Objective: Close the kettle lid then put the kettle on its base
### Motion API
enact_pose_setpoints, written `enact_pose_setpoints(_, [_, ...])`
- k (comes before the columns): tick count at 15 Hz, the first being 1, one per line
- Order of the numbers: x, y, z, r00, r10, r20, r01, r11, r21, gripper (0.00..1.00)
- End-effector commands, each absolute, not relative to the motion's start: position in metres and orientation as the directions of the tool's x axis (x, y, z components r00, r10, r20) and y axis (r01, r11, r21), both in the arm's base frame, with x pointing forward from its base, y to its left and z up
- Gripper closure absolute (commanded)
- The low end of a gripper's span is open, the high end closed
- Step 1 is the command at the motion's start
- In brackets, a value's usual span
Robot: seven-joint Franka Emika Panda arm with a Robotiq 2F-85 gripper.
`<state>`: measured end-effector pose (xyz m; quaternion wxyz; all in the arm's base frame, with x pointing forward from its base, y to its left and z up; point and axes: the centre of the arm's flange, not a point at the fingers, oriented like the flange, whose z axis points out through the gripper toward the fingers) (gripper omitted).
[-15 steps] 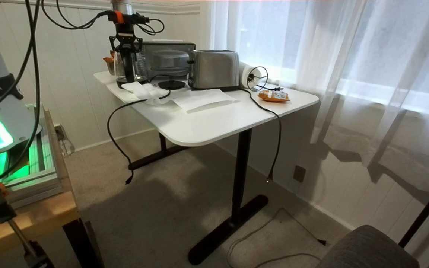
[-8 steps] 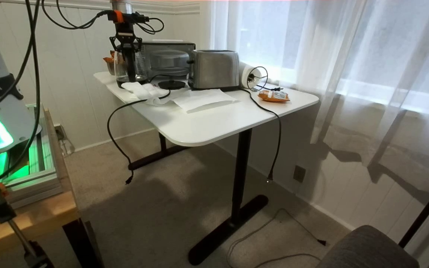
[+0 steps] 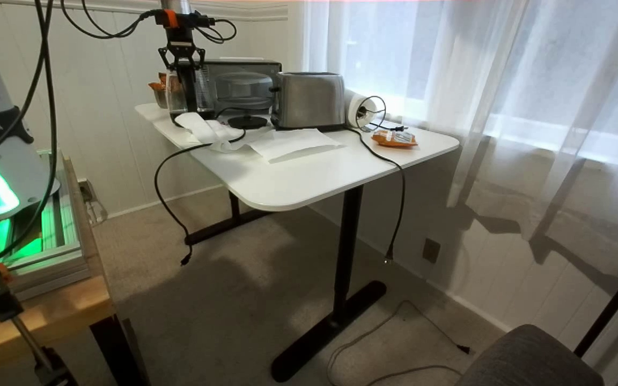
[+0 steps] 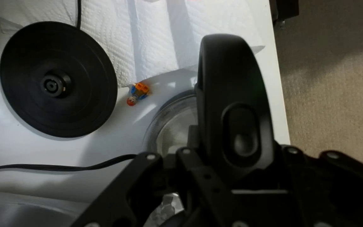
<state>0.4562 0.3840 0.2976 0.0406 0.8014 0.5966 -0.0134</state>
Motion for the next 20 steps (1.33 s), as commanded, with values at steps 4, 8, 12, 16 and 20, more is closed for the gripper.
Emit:
enact_pose_setpoints(4, [0.452,0.370,0.355,0.322,0.947,0.010,0.942,-0.321,0.097,0.81])
enact_pose_setpoints(8, [0.452,0.365,0.363,0.341,0.939,0.043,0.935,-0.343,0.093,0.81])
enact_pose_setpoints(12, [0.452,0.362,0.381,0.358,0.929,0.098,0.924,-0.367,0.108,0.81])
enact_pose_setpoints(16, [0.445,0.341,0.401,0.388,0.910,0.148,0.904,-0.407,0.131,0.81])
enact_pose_setpoints(20, [0.437,0.302,0.415,0.414,0.881,0.228,0.875,-0.454,0.167,0.81])
